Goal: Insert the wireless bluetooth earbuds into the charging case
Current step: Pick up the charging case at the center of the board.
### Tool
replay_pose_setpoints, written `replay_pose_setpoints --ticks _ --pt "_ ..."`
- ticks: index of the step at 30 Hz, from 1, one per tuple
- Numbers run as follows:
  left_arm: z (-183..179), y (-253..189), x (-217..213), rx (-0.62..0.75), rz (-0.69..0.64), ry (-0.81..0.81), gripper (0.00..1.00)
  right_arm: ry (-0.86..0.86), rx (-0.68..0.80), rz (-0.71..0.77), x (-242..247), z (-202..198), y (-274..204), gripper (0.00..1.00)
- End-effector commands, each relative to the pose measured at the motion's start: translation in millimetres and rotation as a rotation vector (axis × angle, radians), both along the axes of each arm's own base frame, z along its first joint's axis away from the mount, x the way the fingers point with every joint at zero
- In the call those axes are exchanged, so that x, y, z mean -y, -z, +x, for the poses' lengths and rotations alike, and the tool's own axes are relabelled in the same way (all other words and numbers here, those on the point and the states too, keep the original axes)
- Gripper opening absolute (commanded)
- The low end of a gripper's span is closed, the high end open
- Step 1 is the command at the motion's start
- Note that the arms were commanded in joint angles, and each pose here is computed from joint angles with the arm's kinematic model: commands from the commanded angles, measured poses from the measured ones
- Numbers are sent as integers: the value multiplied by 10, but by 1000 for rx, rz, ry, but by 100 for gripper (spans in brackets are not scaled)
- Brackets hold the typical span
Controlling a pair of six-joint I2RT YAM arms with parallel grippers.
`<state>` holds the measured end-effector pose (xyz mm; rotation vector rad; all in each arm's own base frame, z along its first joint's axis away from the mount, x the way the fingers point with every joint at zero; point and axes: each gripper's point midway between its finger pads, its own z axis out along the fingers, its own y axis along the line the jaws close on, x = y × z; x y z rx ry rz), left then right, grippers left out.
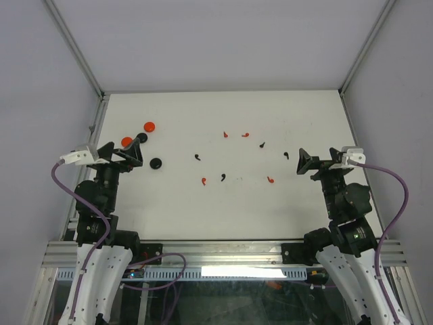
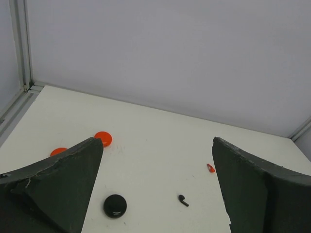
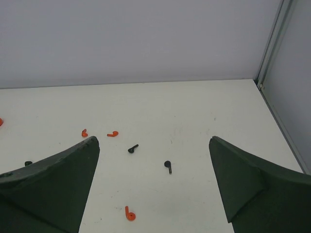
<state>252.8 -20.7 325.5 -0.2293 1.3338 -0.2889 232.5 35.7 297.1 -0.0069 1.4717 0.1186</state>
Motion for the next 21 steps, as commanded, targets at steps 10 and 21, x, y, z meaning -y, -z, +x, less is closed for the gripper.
replay_pose_setpoints --ticks 10,21 --pt "174 174 -64 -181 -42 -44 99 9 87 39 30 -23 -245 99" --pt "397 1091 -52 -637 -155 -111 99 -35 95 41 -46 -36 -227 99"
